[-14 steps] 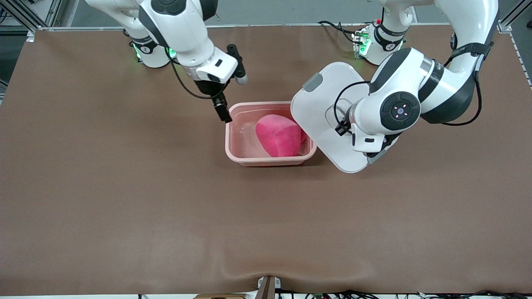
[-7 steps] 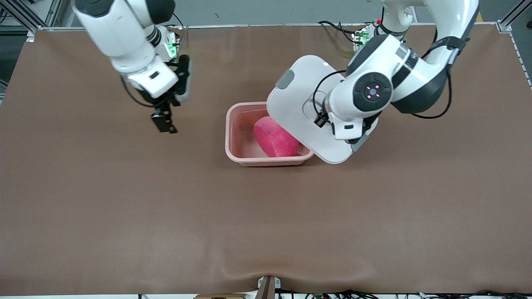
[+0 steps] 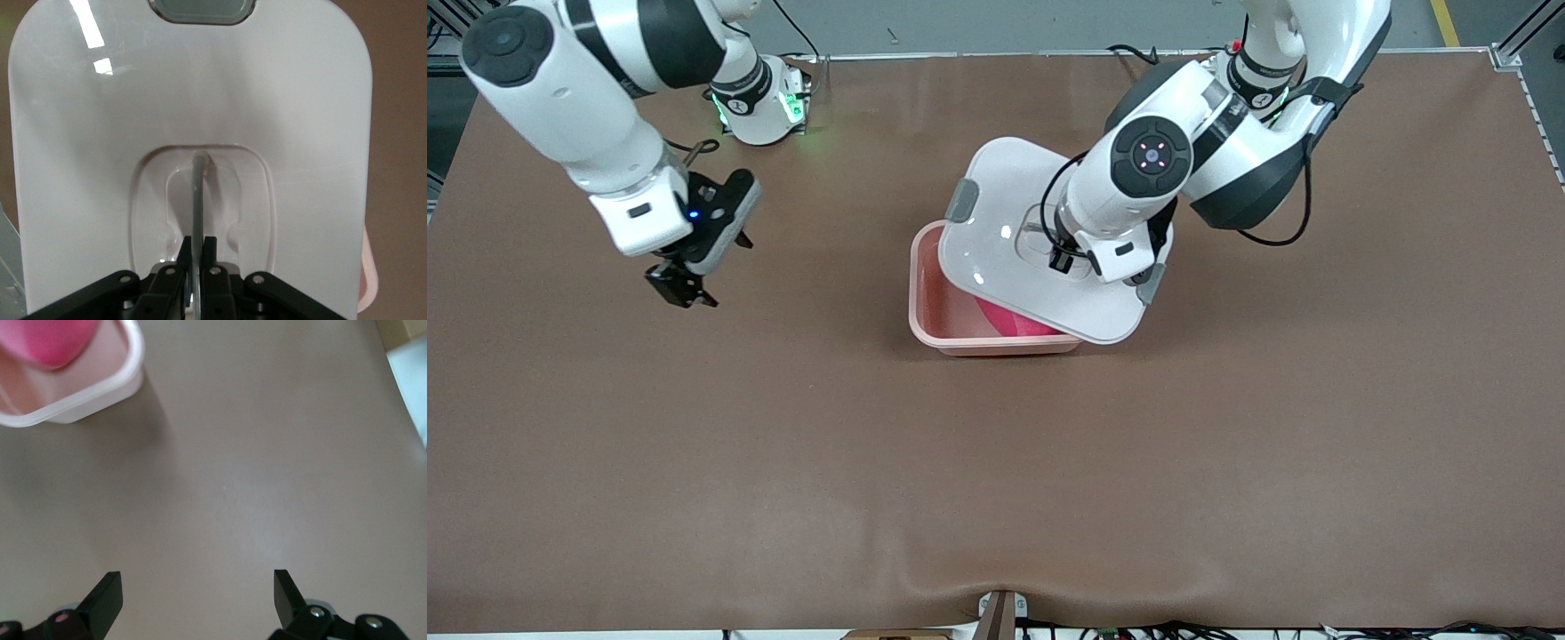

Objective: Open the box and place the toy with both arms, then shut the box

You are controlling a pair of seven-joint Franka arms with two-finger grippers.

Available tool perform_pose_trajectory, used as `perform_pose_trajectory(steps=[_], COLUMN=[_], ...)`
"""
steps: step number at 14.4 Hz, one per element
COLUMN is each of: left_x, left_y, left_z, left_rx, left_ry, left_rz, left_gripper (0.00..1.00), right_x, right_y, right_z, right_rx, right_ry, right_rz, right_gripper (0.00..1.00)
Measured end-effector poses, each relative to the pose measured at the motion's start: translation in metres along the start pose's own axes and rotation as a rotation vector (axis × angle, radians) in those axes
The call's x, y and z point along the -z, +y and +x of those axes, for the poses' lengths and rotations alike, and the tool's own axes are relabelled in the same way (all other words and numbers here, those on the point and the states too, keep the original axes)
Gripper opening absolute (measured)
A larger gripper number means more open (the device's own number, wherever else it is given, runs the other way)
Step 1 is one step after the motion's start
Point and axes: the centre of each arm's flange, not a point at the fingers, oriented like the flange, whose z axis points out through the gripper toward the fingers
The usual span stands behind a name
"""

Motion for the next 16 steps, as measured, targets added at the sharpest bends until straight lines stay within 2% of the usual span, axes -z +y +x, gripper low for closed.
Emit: perform_pose_trajectory(steps=[3,7,9,11,13,16], left_x=[-0.006,-0.027,-0.039,-0.048,-0.055,-0.059], left_y=[0.0,-0.003,-0.004,-0.005,-0.006,-0.003], left_z=[-0.017,-0.038,-0.05,-0.06,-0.066,-0.069], left_rx=[0.117,0.236,0.289,0.31,0.309,0.296], left_ry=[-0.007,0.068,0.102,0.136,0.156,0.171], left_rz=[-0.037,-0.085,-0.126,-0.167,-0.188,-0.228], left_gripper=[0.07,0.07,0.07,0.07,0.07,0.07], right_x=[0.0,0.01,0.02,0.036,0.046,0.056], right_y=[0.029,0.047,0.052,0.058,0.06,0.067], right_z=[-0.038,-0.076,-0.084,-0.086,-0.09,-0.108], right_rx=[-0.22,-0.482,-0.609,-0.755,-0.867,-0.965], right_ry=[-0.015,-0.07,-0.085,-0.071,-0.081,-0.107], right_rz=[0.012,0.063,0.069,0.043,0.043,0.057], right_gripper=[1.0,1.0,1.0,1.0,1.0,1.0])
